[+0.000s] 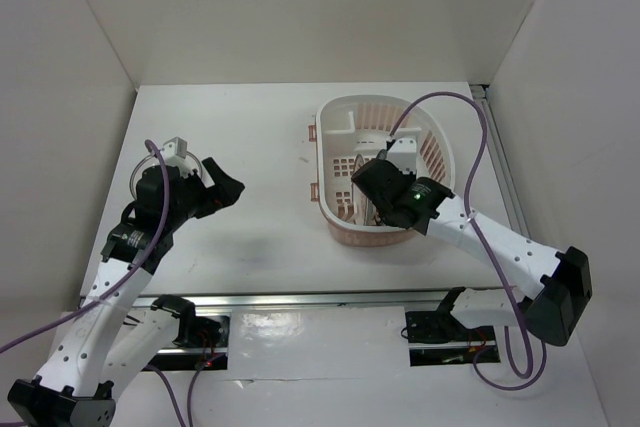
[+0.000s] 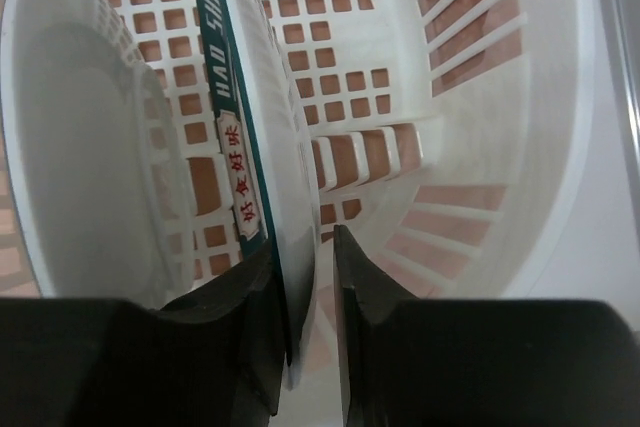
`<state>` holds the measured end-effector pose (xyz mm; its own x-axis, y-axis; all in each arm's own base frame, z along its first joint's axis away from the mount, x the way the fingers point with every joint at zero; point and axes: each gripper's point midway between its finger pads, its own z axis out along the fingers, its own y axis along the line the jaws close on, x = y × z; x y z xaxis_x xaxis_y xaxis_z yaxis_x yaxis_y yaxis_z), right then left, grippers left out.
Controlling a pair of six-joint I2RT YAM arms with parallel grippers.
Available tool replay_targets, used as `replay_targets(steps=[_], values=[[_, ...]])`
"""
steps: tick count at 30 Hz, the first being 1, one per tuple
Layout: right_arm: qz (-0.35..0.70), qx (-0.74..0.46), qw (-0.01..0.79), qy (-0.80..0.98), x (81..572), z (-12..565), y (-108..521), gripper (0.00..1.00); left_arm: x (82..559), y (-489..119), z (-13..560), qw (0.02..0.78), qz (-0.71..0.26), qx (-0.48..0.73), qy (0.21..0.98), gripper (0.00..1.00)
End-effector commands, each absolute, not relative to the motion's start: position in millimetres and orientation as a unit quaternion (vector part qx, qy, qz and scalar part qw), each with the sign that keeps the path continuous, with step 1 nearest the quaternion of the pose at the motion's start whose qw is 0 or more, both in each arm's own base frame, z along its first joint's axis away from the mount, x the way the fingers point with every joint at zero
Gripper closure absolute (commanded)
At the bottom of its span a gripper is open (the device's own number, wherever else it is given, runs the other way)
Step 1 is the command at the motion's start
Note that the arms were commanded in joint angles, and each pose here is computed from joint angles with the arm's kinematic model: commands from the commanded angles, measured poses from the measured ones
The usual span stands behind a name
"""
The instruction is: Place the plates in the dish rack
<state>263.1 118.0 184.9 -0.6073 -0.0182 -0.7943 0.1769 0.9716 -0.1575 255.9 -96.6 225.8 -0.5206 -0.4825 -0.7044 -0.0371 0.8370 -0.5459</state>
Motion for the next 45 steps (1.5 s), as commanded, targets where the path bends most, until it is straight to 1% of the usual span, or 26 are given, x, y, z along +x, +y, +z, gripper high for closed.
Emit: replay_targets(steps=[1,7,8,10,12,18,21,25,26,27,28,31,32,35,36,37,38,39,40,41,45], values=[[-0.095,0.077,0.468,0.875,269,201,124,0.7,259,-95,245,0.491,-0.242,-0.148,0.824,0.0],[-0.09,0.082,0.476,0.871,268,211,128,0.63,259,-95,245,0.491,-0.242,-0.148,0.824,0.0],[-0.088,0.081,0.474,0.872,267,210,131,0.59,259,-95,245,0.491,-0.242,-0.148,0.824,0.0],[-0.089,0.082,0.477,0.871,266,214,132,0.58,259,-95,245,0.491,-0.242,-0.148,0.824,0.0],[-0.095,0.082,0.471,0.873,264,212,130,0.48,259,-95,245,0.491,-0.242,-0.148,0.824,0.0],[-0.095,0.089,0.474,0.871,259,222,130,0.35,259,-95,245,0.491,-0.242,-0.148,0.824,0.0],[-0.095,0.096,0.472,0.871,257,226,128,0.33,260,-95,242,0.488,-0.24,-0.148,0.826,0.0],[-0.084,0.097,0.478,0.869,255,238,130,0.27,261,-96,240,0.483,-0.241,-0.153,0.828,0.0],[-0.077,0.093,0.48,0.869,254,241,134,0.27,261,-94,235,0.481,-0.235,-0.156,0.83,0.0],[-0.072,0.091,0.483,0.868,252,246,135,0.25,264,-92,233,0.479,-0.228,-0.165,0.831,0.0],[-0.068,0.093,0.485,0.867,250,251,133,0.21,265,-90,233,0.48,-0.226,-0.175,0.829,0.0],[-0.056,0.078,0.499,0.861,248,276,135,0.19,265,-67,217,0.463,-0.176,-0.242,0.834,0.0],[-0.053,0.08,0.51,0.855,249,290,134,0.19,257,-56,204,0.443,-0.15,-0.272,0.841,0.0],[-0.049,0.04,0.521,0.851,252,306,143,0.13,244,-30,190,0.437,-0.114,-0.353,0.819,0.0],[-0.036,0.019,0.525,0.85,252,309,154,0.13,240,-25,188,0.441,-0.116,-0.369,0.81,0.0],[0.0,-0.018,0.536,0.844,255,319,173,0.08,236,-21,185,0.443,-0.122,-0.393,0.796,0.0],[0.017,-0.049,0.532,0.845,256,314,187,0.07,228,-17,179,0.45,-0.128,-0.403,0.787,0.0],[0.048,-0.077,0.537,0.839,255,319,199,0.04,227,-13,178,0.46,-0.13,-0.409,0.777,0.0],[0.11,-0.125,0.548,0.819,253,332,226,0.02,230,-14,179,0.47,-0.145,-0.419,0.763,0.0],[0.137,-0.152,0.549,0.811,250,334,240,0.0,229,-10,167,0.466,-0.14,-0.429,0.761,0.0],[0.191,-0.216,0.538,0.792,247,340,277,0.0,246,-10,132,0.437,-0.152,-0.458,0.759,0.0]])
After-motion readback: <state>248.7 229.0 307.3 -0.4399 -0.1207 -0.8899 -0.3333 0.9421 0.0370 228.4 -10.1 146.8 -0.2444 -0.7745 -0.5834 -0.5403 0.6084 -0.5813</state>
